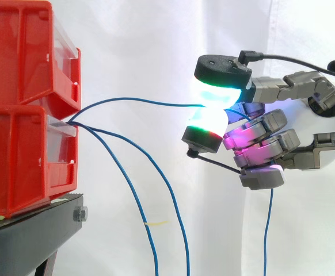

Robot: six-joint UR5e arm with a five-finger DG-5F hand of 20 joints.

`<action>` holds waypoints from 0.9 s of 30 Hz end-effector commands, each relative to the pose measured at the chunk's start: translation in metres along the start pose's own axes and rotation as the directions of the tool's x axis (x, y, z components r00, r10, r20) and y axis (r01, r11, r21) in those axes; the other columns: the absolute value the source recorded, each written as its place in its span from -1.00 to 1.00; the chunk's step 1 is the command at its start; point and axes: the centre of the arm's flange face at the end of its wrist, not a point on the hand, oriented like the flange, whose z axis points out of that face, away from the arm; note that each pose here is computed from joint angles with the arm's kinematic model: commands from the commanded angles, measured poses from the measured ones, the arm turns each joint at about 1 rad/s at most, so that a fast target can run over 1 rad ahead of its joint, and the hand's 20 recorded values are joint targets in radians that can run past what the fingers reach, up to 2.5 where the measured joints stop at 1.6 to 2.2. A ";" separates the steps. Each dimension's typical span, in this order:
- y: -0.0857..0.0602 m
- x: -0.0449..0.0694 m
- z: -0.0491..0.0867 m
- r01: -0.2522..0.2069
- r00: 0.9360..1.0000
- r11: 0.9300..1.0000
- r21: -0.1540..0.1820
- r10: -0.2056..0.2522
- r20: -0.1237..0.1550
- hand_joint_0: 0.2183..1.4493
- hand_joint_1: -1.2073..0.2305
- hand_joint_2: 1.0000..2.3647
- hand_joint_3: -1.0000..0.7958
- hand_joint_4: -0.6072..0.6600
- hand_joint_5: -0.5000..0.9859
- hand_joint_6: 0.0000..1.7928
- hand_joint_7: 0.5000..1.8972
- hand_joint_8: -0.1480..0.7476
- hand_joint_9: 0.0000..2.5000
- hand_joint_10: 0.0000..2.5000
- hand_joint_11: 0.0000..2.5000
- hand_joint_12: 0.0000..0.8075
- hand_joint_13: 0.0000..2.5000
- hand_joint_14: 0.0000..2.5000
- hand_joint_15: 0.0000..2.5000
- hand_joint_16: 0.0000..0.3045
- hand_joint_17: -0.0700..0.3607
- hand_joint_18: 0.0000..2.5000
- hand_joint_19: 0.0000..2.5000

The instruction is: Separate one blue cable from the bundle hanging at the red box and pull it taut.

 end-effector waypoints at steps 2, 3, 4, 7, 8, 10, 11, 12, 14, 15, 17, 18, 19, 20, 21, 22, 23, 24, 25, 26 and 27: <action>0.000 0.000 0.000 0.000 1.000 1.000 0.000 0.000 0.001 -0.28 -0.38 -0.97 0.06 0.21 -0.53 0.04 0.34 0.14 -0.25 0.50 0.11 -0.12 -0.11 0.51 0.08 -0.71 -0.22 -0.04 0.03; 0.000 0.001 0.000 0.000 1.000 1.000 0.000 0.000 -0.001 -0.28 -0.38 -0.96 0.06 0.21 -0.53 0.04 0.34 0.14 -0.25 0.50 0.11 -0.13 -0.11 0.51 0.09 -0.71 -0.22 -0.04 0.03; 0.000 0.000 0.000 0.000 1.000 1.000 0.000 0.000 0.001 -0.28 -0.38 -0.96 0.06 0.20 -0.53 0.04 0.33 0.14 -0.25 0.50 0.11 -0.12 -0.11 0.50 0.09 -0.71 -0.22 -0.04 0.03; 0.001 0.000 0.000 -0.001 1.000 1.000 -0.001 0.001 0.000 -0.28 -0.38 -0.97 0.06 0.20 -0.53 0.04 0.33 0.14 -0.25 0.50 0.11 -0.10 -0.11 0.51 0.09 -0.71 -0.22 -0.04 0.03; 0.000 0.000 0.000 0.000 1.000 1.000 0.000 0.000 0.001 -0.28 -0.38 -0.97 0.06 0.21 -0.53 0.04 0.33 0.13 -0.25 0.49 0.11 -0.11 -0.11 0.51 0.07 -0.71 -0.21 -0.04 0.03; 0.000 0.000 0.000 0.000 1.000 1.000 0.000 0.000 0.001 -0.28 -0.38 -0.97 0.06 0.21 -0.53 0.04 0.34 0.14 -0.25 0.50 0.11 -0.12 -0.11 0.51 0.09 -0.71 -0.22 -0.04 0.03; 0.000 0.001 0.000 0.000 1.000 1.000 0.000 0.000 -0.001 -0.28 -0.38 -0.97 0.06 0.21 -0.53 0.04 0.34 0.13 -0.25 0.49 0.11 -0.12 -0.11 0.50 0.10 -0.71 -0.21 -0.04 0.02; 0.001 0.000 0.000 -0.001 1.000 1.000 -0.001 0.001 0.000 -0.28 -0.38 -0.97 0.06 0.21 -0.53 0.04 0.34 0.13 -0.25 0.50 0.10 -0.12 -0.11 0.51 0.09 -0.71 -0.22 -0.04 0.03; 0.001 0.000 0.000 -0.001 1.000 1.000 -0.001 0.001 0.000 -0.28 -0.38 -0.97 0.06 0.20 -0.53 0.04 0.34 0.13 -0.25 0.49 0.11 -0.12 -0.11 0.51 0.10 -0.71 -0.22 -0.04 0.03; 0.000 0.001 0.000 0.000 1.000 1.000 0.000 0.000 -0.002 -0.28 -0.38 -0.96 0.06 0.20 -0.53 0.04 0.34 0.15 -0.24 0.50 0.10 -0.12 -0.11 0.51 0.08 -0.71 -0.22 -0.04 0.03; 0.001 0.000 0.000 -0.001 1.000 1.000 -0.001 0.001 0.001 -0.28 -0.38 -0.97 0.06 0.20 -0.53 0.04 0.33 0.14 -0.25 0.49 0.11 -0.12 -0.11 0.51 0.08 -0.71 -0.22 -0.04 0.03; 0.000 0.001 0.000 0.000 1.000 1.000 0.000 0.000 -0.001 -0.28 -0.38 -0.97 0.06 0.20 -0.53 0.04 0.33 0.13 -0.25 0.49 0.11 -0.10 -0.11 0.51 0.08 -0.71 -0.21 -0.04 0.03; 0.000 0.001 0.000 0.000 1.000 1.000 0.000 0.000 -0.001 -0.28 -0.38 -0.96 0.06 0.20 -0.53 0.04 0.33 0.13 -0.25 0.49 0.10 -0.10 -0.11 0.51 0.09 -0.71 -0.21 -0.03 0.03; 0.000 0.001 0.000 0.000 1.000 1.000 0.000 0.000 -0.001 -0.28 -0.38 -0.97 0.06 0.20 -0.53 0.04 0.34 0.14 -0.25 0.49 0.12 -0.11 -0.11 0.51 0.08 -0.71 -0.21 -0.04 0.03; 0.000 0.001 0.000 0.000 1.000 1.000 0.000 0.000 -0.002 -0.28 -0.38 -0.97 0.06 0.21 -0.53 0.04 0.34 0.13 -0.25 0.49 0.12 -0.10 -0.11 0.51 0.08 -0.71 -0.21 -0.04 0.03; 0.000 0.000 0.000 0.000 1.000 1.000 0.000 0.000 0.001 -0.28 -0.38 -0.97 0.06 0.20 -0.53 0.04 0.34 0.14 -0.24 0.49 0.12 -0.12 -0.11 0.51 0.09 -0.71 -0.21 -0.04 0.03; 0.000 0.001 0.000 0.000 1.000 1.000 0.000 0.000 -0.001 -0.28 -0.38 -0.97 0.06 0.20 -0.53 0.04 0.33 0.14 -0.24 0.49 0.10 -0.10 -0.11 0.51 0.08 -0.71 -0.21 -0.04 0.02; 0.000 0.001 0.000 0.000 1.000 1.000 0.000 0.000 -0.001 -0.28 -0.38 -0.97 0.06 0.20 -0.53 0.04 0.33 0.14 -0.24 0.49 0.11 -0.12 -0.11 0.51 0.08 -0.71 -0.21 -0.04 0.03; 0.000 0.001 0.000 0.000 1.000 1.000 0.000 0.000 -0.001 -0.28 -0.38 -0.97 0.07 0.20 -0.53 0.04 0.33 0.14 -0.24 0.49 0.10 -0.12 -0.11 0.51 0.09 -0.71 -0.21 -0.04 0.03; 0.000 0.000 0.000 0.000 1.000 1.000 0.000 0.000 0.001 -0.28 -0.38 -0.97 0.06 0.20 -0.53 0.04 0.33 0.14 -0.24 0.49 0.11 -0.12 -0.11 0.51 0.08 -0.71 -0.22 -0.04 0.04; 0.000 0.000 0.000 0.000 1.000 1.000 0.000 0.000 -0.001 -0.28 -0.38 -0.96 0.06 0.20 -0.53 0.04 0.33 0.14 -0.24 0.49 0.11 -0.12 -0.11 0.51 0.08 -0.71 -0.21 -0.04 0.03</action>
